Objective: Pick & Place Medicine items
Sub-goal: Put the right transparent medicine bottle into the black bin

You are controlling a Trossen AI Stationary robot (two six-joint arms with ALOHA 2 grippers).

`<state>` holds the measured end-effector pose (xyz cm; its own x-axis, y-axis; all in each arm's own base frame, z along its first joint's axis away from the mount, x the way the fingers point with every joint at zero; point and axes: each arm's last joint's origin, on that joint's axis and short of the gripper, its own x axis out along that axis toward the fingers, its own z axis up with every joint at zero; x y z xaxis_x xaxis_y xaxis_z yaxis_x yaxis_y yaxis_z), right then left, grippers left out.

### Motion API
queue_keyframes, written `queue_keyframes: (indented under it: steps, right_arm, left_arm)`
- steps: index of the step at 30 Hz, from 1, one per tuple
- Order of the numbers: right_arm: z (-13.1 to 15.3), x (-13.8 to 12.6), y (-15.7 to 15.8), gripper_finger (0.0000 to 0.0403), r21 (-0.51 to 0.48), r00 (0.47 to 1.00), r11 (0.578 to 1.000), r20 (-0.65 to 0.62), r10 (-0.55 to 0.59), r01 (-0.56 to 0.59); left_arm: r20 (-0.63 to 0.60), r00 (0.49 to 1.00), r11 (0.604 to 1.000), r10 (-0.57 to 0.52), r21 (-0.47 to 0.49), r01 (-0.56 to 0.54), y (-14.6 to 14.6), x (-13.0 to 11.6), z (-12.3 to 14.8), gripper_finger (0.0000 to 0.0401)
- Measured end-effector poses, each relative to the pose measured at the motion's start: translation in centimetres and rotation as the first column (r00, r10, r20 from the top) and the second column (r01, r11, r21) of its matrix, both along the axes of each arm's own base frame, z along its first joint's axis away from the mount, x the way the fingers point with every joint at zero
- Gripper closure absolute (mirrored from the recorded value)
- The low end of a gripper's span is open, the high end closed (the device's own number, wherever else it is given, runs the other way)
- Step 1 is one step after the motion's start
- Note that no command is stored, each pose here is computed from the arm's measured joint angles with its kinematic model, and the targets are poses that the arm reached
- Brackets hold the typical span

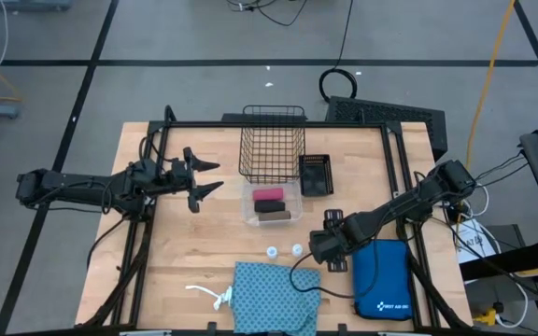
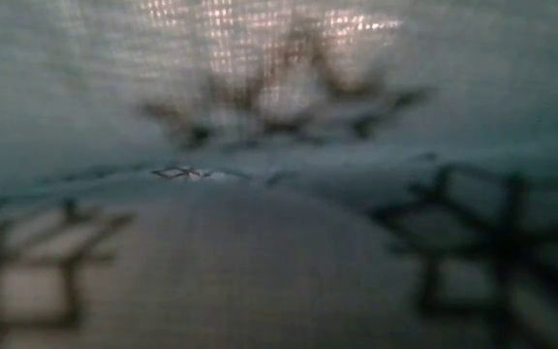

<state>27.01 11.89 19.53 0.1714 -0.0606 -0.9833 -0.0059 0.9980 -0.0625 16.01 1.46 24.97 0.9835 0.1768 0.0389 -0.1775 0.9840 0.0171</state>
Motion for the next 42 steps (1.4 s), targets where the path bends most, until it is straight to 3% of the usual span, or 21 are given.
queue_keyframes:
  steps: [15, 31, 42]
  right_arm:
    - [-1.7, -0.9, -0.7, 0.0181, -0.027, 0.998, 1.0, -0.054, -0.01, 0.008]
    - [-1.4, -0.5, -0.5, 0.0193, 0.001, 1.0, 1.0, 0.007, -0.007, 0.007]
    - [-1.4, -0.5, -0.5, 0.0244, 0.003, 1.0, 1.0, 0.006, -0.009, 0.009]
  left_arm:
    - [0.0, 1.0, 1.0, 0.0, 0.0, 0.0, 0.0, 0.0, 0.0, 0.0132]
    - [0.0, 1.0, 1.0, 0.0, 0.0, 0.0, 0.0, 0.0, 0.0, 0.0132]
    - [0.0, 1.0, 1.0, 0.0, 0.0, 0.0, 0.0, 0.0, 0.0, 0.0132]
